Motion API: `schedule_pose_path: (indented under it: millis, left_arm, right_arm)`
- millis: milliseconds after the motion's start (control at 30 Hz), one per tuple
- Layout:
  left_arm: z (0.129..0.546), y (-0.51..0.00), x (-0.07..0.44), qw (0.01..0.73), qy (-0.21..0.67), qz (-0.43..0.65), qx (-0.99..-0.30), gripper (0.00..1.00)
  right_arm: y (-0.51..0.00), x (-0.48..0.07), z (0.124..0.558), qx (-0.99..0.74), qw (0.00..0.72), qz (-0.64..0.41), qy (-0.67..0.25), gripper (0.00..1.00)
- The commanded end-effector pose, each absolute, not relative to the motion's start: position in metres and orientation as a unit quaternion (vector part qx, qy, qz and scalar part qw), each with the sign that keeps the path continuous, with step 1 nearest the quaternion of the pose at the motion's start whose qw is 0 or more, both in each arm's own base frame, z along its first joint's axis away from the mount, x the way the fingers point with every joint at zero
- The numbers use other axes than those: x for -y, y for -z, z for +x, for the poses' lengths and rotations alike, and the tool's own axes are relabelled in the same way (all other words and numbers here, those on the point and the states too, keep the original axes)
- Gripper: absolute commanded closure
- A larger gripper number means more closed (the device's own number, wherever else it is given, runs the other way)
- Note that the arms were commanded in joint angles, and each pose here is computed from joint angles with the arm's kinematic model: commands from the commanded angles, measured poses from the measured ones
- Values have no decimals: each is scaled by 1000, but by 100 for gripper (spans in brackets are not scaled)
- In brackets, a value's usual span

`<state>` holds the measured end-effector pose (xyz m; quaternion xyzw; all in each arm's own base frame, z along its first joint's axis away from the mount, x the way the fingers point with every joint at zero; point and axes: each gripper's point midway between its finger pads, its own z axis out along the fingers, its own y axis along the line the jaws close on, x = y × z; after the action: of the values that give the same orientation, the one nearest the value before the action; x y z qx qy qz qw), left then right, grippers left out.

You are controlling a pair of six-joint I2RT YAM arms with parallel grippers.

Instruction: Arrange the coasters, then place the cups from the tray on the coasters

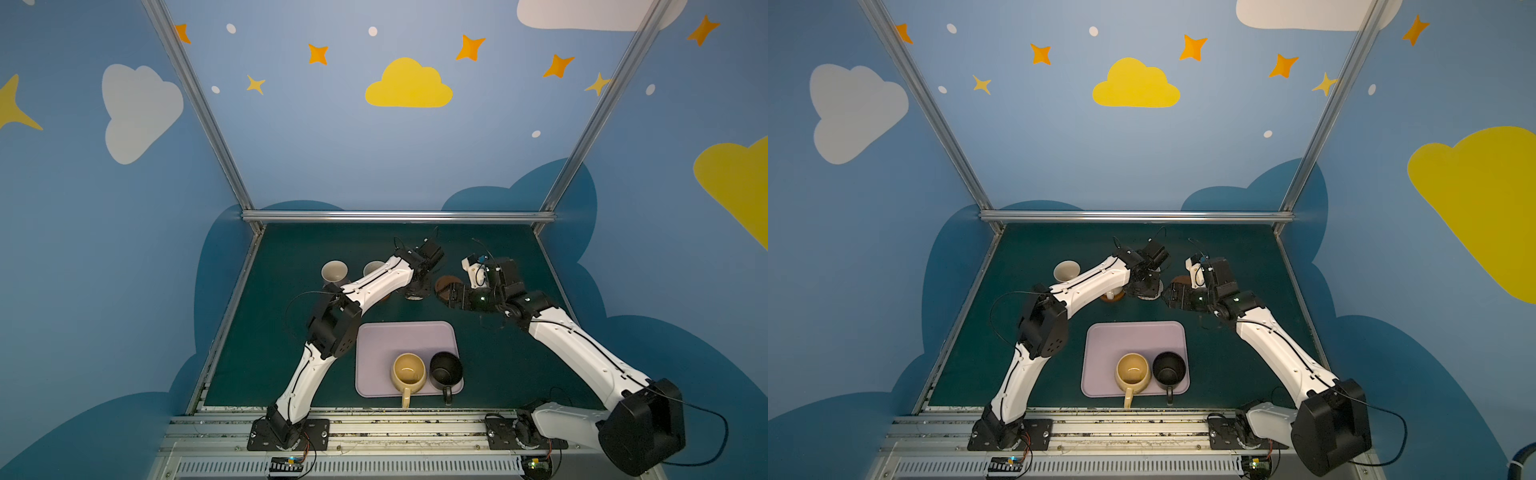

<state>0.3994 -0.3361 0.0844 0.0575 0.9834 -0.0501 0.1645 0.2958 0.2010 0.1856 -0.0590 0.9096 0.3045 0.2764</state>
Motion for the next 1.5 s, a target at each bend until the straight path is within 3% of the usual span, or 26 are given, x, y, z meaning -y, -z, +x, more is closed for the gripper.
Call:
schedule_pose_path:
  millis: [0, 300, 433, 700, 867, 1067, 1233, 1467]
  left_arm:
    - [397, -100, 339, 170, 70, 55, -981, 57]
    - [396, -108, 342, 172, 83, 56, -980, 54]
    - [395, -109, 342, 172, 83, 55, -980, 46]
    - [393, -118, 339, 180, 87, 53, -978, 44]
    - [388, -127, 337, 183, 95, 54, -977, 29]
    - [380, -154, 333, 200, 123, 54, -971, 25]
    - [370, -183, 321, 222, 147, 48, -963, 2]
    - [350, -217, 299, 250, 180, 50, -950, 0]
  right_arm:
    - [-181, -199, 291, -911, 272, -59, -305, 5]
    - [-177, -196, 286, -912, 269, -59, -303, 5]
    - [-177, -196, 283, -913, 267, -61, -302, 5]
    - [-178, -194, 274, -914, 263, -67, -301, 5]
    - [-181, -194, 256, -921, 255, -85, -282, 5]
    - [-181, -203, 228, -930, 246, -129, -243, 6]
    - [-186, -212, 203, -931, 242, -152, -228, 9]
    - [-190, -224, 176, -928, 242, -183, -214, 13]
